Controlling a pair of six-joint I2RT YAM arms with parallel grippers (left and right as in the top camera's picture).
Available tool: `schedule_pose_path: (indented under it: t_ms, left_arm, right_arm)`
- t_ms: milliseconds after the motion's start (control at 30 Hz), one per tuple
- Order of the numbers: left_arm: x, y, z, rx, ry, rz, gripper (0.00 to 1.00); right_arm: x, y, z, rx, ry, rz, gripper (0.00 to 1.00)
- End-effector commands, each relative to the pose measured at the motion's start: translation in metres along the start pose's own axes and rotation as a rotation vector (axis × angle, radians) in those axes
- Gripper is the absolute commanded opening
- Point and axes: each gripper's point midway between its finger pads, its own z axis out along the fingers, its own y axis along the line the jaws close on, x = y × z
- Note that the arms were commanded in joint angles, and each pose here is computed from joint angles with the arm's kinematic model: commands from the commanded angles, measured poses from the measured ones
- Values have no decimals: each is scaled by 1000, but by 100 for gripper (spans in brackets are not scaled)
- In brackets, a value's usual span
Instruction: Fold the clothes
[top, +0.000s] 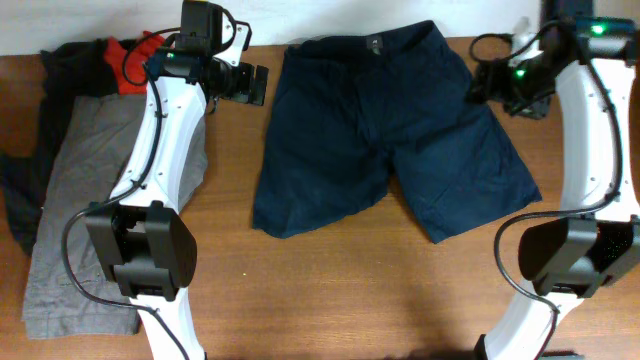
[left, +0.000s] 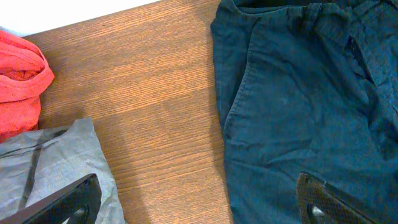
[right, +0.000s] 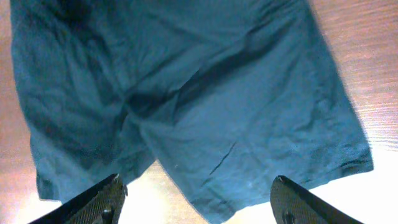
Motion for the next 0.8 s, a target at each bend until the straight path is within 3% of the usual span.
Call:
schedule_pose_path:
  t_ms: [0, 200, 533, 767]
  left_arm:
    - [3, 0, 5, 5, 12, 11, 99]
    - [3, 0, 5, 4, 12, 11, 99]
    - [3, 0, 5, 5, 12, 11, 99]
    - [3, 0, 5, 5, 12, 11, 99]
  right_arm:
    - [8, 21, -2, 6, 20, -65, 79]
    - [33, 34, 0, 16, 111, -94, 80]
    - [42, 40, 1, 32, 138, -69, 84]
    - [54, 79, 7, 10, 156, -122, 84]
